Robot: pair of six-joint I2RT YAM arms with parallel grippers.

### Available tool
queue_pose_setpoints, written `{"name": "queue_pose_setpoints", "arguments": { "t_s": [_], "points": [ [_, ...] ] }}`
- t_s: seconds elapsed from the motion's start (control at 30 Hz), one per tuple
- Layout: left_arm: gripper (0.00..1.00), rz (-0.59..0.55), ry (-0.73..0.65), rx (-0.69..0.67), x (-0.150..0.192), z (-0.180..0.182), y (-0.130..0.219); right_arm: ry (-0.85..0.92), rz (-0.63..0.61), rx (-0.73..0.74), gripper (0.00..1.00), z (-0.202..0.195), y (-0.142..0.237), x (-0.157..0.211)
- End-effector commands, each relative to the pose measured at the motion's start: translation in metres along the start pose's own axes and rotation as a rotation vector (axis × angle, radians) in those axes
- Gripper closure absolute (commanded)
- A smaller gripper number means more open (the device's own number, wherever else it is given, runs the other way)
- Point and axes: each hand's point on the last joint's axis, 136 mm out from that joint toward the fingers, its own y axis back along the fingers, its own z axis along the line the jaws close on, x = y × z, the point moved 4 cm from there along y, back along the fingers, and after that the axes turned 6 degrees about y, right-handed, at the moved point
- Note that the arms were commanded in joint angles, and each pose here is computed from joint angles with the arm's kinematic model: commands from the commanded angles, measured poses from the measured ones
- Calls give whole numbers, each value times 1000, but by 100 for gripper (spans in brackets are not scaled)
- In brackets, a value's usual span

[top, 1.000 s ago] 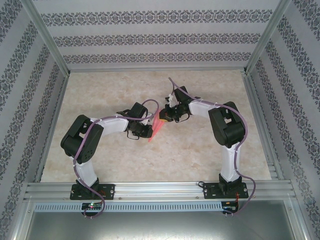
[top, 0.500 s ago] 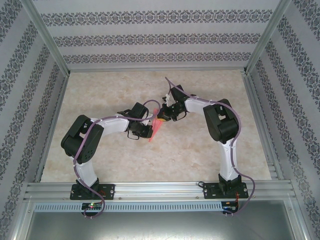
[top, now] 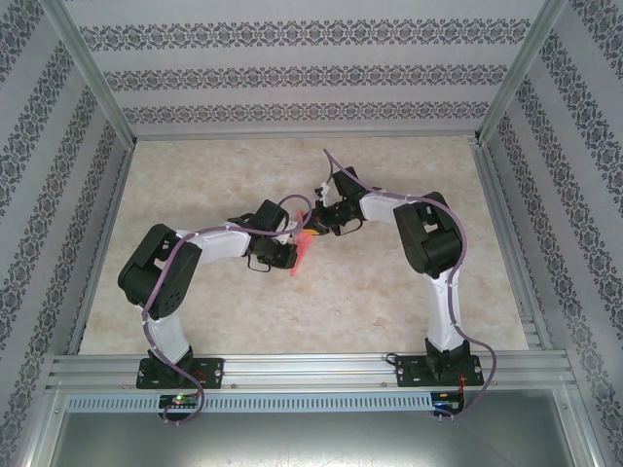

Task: Fold a paper plane with a square sheet of paper (pick it up from the middle)
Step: Fold the wing for the fifth time at the center of the table.

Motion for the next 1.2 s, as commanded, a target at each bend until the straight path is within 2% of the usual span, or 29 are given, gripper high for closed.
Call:
{"name": "queue_pose_setpoints", "arguments": {
  "t_s": [0.0,0.17,0.4,0.7,0.97,1.17],
  "points": [
    [90,155,29,-92,45,29,-26,56,-83,-63,100,16,12,-20],
    [89,154,42,-72,49,30,-21,59,-111,-132,100,19,9,-27],
    [85,93,73,5,32,18,-6,22,-78,35,100,-16,-2,-22],
    [80,27,81,75,5,1,12,4,-53,112,100,-41,-7,-16],
    [74,-122,87,67,-45,-5,39,18,-20,125,100,-42,-10,-9],
    [75,-118,102,94,-69,-4,25,26,-6,104,100,-39,-11,-4]
  ]
}}
